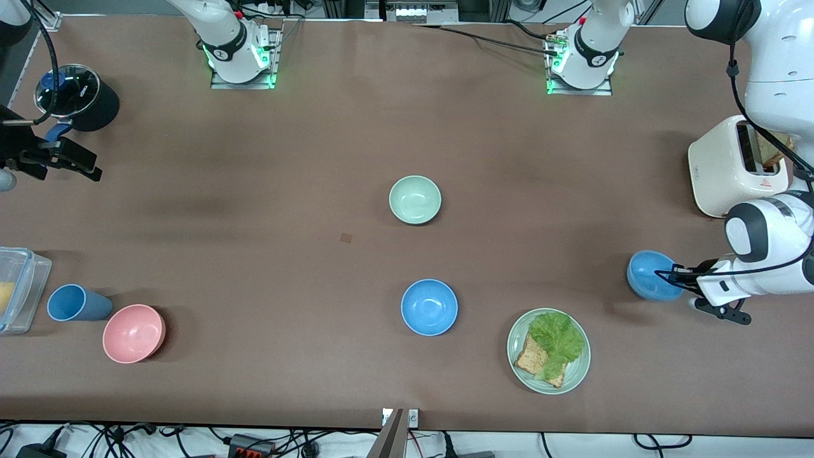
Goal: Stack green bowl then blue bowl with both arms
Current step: 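Lower the left gripper and grasp the rim of the blue bowl, then carry the blue bowl with the left gripper over the green bowl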
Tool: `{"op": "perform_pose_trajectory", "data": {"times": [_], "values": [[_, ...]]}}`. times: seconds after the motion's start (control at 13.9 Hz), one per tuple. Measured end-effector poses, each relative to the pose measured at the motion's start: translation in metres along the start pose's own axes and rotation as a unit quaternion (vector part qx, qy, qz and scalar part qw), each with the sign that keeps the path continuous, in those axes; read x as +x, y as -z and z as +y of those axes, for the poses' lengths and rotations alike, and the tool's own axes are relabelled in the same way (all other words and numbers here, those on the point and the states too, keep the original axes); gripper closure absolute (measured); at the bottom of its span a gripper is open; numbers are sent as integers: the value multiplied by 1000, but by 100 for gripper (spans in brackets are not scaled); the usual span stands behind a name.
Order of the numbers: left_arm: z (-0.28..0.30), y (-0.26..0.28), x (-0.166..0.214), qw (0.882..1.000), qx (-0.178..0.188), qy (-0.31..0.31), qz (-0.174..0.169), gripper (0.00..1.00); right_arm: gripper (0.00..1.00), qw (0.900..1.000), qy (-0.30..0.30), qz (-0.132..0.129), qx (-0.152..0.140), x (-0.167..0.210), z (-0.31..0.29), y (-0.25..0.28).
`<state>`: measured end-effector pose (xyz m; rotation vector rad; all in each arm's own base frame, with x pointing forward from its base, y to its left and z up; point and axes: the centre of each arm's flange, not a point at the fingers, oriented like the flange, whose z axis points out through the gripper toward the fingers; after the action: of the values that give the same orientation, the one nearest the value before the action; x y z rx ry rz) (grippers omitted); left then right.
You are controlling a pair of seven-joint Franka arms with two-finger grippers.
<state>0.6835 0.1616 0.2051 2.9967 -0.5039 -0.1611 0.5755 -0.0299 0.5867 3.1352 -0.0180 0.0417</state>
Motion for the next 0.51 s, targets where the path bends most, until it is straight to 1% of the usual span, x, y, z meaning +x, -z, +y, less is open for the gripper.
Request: {"op": "perform_pose_trajectory", "data": {"times": [0.14, 0.29, 0.43, 0.51], "values": [[8, 5, 3, 1000, -6, -24, -4, 94, 0, 1000, 2, 0, 0, 1, -1, -1], [27, 13, 9, 999, -25, -41, -17, 94, 0, 1000, 2, 1, 0, 1, -2, -1], [53, 35, 14, 997, -56, -45, -29, 94, 0, 1000, 2, 1, 0, 1, -2, -1], [68, 48, 14, 996, -77, -33, -39, 94, 0, 1000, 2, 2, 0, 1, -2, -1]]}}
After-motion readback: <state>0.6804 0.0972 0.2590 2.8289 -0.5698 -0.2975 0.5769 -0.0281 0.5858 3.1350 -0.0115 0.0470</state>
